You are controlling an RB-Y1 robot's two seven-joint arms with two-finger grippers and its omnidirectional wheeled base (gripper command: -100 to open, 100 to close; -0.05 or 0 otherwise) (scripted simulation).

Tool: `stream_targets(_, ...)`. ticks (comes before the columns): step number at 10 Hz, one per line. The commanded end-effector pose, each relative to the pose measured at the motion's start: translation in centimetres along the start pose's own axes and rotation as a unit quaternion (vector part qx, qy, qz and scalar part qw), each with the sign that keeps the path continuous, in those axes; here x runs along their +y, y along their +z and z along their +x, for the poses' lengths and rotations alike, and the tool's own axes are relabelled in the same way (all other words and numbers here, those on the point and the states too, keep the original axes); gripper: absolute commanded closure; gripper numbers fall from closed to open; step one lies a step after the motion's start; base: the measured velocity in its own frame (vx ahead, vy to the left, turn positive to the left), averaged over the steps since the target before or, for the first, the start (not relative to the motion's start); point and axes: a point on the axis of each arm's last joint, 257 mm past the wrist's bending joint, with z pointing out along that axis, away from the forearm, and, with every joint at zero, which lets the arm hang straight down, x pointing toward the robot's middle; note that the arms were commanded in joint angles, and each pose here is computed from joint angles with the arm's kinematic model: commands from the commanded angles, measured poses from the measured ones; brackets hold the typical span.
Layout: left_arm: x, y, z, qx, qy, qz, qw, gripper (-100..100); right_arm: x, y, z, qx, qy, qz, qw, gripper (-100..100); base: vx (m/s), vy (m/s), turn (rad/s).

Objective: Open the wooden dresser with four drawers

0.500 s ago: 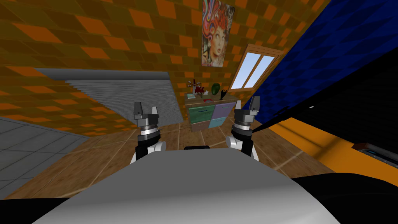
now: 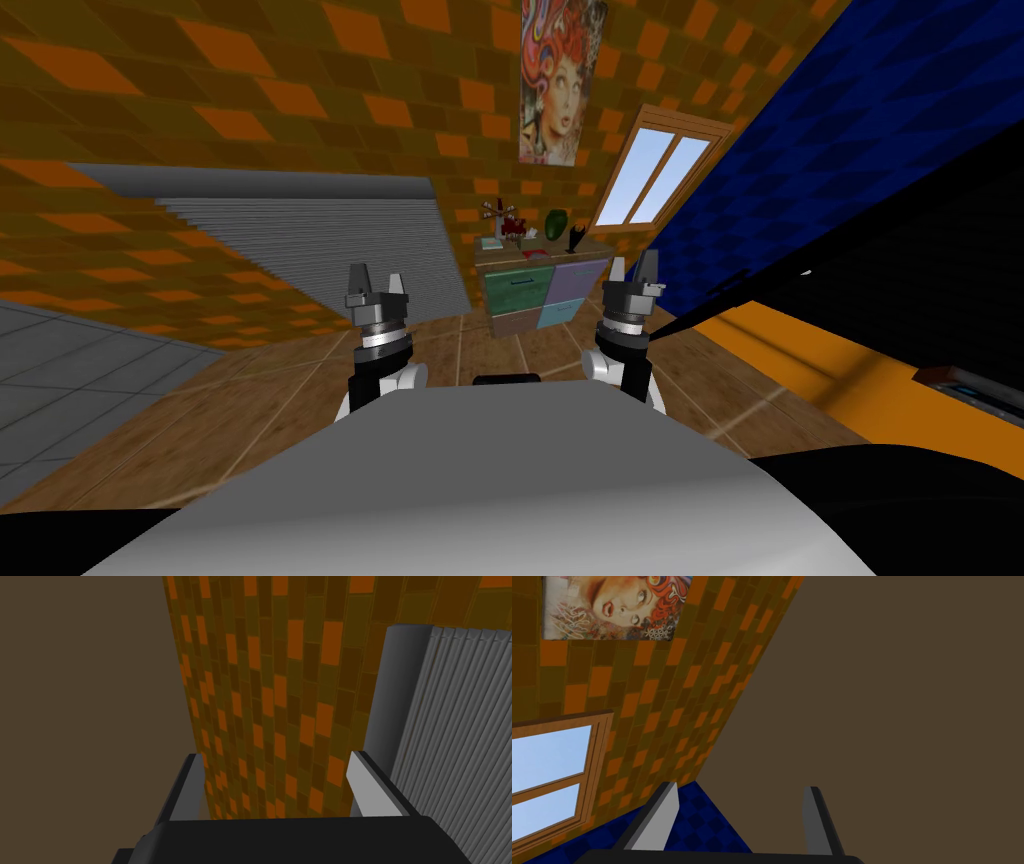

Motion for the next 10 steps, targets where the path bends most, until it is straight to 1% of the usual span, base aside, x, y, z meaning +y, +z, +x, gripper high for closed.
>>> stream_targets(1, 0.0, 0.0, 0.0, 0.000, 0.000, 0.000, 1.0000, 0, 0.0, 0.0, 0.0, 0.000, 0.000, 0.000, 1.0000, 0, 0.000, 0.000, 0.000)
stream_targets(4, 0.0, 0.0, 0.0, 0.000, 0.000, 0.000, 1.0000, 0, 0.0, 0.0, 0.0, 0.000, 0.000, 0.000, 1.0000, 0, 0.000, 0.000, 0.000)
stream_targets(5, 0.0, 0.0, 0.0, 0.000, 0.000, 0.000, 1.0000, 0, -0.1, 0.0, 0.5, 0.017, -0.016, -0.002, 0.9997, -100, 0.011, 0.005, 0.002)
stream_targets(7, 0.0, 0.0, 0.0, 0.000, 0.000, 0.000, 1.0000, 0, -0.4, 0.1, 1.3, 0.040, -0.049, -0.006, 0.9980, -100, 0.016, 0.016, 0.004)
stream_targets(9, 0.0, 0.0, 0.0, 0.000, 0.000, 0.000, 1.0000, 0, -0.8, 0.1, 2.2, 0.061, -0.089, -0.011, 0.9940, -100, 0.025, 0.023, 0.007)
stream_targets(10, 0.0, 0.0, 0.0, 0.000, 0.000, 0.000, 1.0000, 0, -0.8, 0.1, 2.2, 0.061, -0.095, -0.011, 0.9935, -100, 0.018, 0.020, 0.002)
